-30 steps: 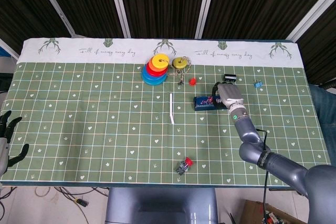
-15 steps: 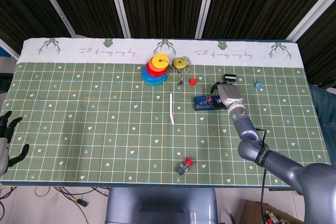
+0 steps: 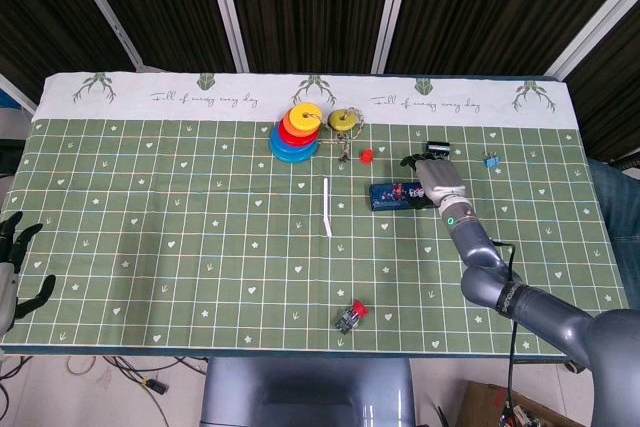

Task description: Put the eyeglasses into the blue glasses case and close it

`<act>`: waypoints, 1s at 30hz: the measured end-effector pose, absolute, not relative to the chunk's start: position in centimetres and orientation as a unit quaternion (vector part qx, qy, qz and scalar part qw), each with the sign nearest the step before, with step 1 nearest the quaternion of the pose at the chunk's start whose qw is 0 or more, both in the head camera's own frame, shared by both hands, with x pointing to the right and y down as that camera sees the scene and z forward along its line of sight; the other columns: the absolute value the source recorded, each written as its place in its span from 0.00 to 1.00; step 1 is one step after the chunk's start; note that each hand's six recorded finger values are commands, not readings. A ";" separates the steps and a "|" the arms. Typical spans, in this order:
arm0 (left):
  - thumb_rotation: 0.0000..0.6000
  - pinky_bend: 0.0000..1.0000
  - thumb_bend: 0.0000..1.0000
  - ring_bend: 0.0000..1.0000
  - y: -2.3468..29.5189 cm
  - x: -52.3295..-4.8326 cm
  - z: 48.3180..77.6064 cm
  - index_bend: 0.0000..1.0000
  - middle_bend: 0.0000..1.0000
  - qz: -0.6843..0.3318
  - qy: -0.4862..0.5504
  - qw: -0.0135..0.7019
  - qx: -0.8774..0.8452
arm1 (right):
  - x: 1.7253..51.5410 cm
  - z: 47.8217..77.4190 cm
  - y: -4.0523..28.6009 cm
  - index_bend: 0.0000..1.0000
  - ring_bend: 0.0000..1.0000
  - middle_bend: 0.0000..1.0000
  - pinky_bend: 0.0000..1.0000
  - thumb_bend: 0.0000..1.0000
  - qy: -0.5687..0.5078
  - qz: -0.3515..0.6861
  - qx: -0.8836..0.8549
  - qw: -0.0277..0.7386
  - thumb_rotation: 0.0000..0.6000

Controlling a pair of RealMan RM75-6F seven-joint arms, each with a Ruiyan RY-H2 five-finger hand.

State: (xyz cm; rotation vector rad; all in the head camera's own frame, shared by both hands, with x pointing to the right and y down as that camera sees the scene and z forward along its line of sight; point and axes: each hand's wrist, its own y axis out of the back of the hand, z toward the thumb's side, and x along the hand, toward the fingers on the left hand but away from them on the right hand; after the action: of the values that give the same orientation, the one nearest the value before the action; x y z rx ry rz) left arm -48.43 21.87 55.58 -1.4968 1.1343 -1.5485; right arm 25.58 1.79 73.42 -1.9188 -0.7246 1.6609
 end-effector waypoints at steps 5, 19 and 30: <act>1.00 0.00 0.31 0.00 22.0 -48.4 55.6 0.14 0.00 -0.597 0.436 0.347 -0.576 | 25.9 73.7 2.9 0.22 0.10 0.18 0.20 0.31 -0.241 0.619 -0.706 0.245 1.00; 1.00 0.00 0.31 0.00 21.8 -48.5 55.6 0.14 0.00 -0.598 0.437 0.346 -0.576 | 25.8 75.0 3.3 0.31 0.10 0.20 0.20 0.36 -0.249 0.625 -0.701 0.239 1.00; 1.00 0.00 0.32 0.00 21.9 -48.5 55.6 0.14 0.00 -0.599 0.437 0.346 -0.576 | 26.0 74.9 3.2 0.36 0.10 0.26 0.20 0.42 -0.252 0.625 -0.699 0.238 1.00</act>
State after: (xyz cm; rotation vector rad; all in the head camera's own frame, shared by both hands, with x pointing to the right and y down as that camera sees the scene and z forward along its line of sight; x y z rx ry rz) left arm -48.47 21.88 55.63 -1.4941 1.1332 -1.5536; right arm 26.01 3.16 74.94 -1.9145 -0.6905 1.7132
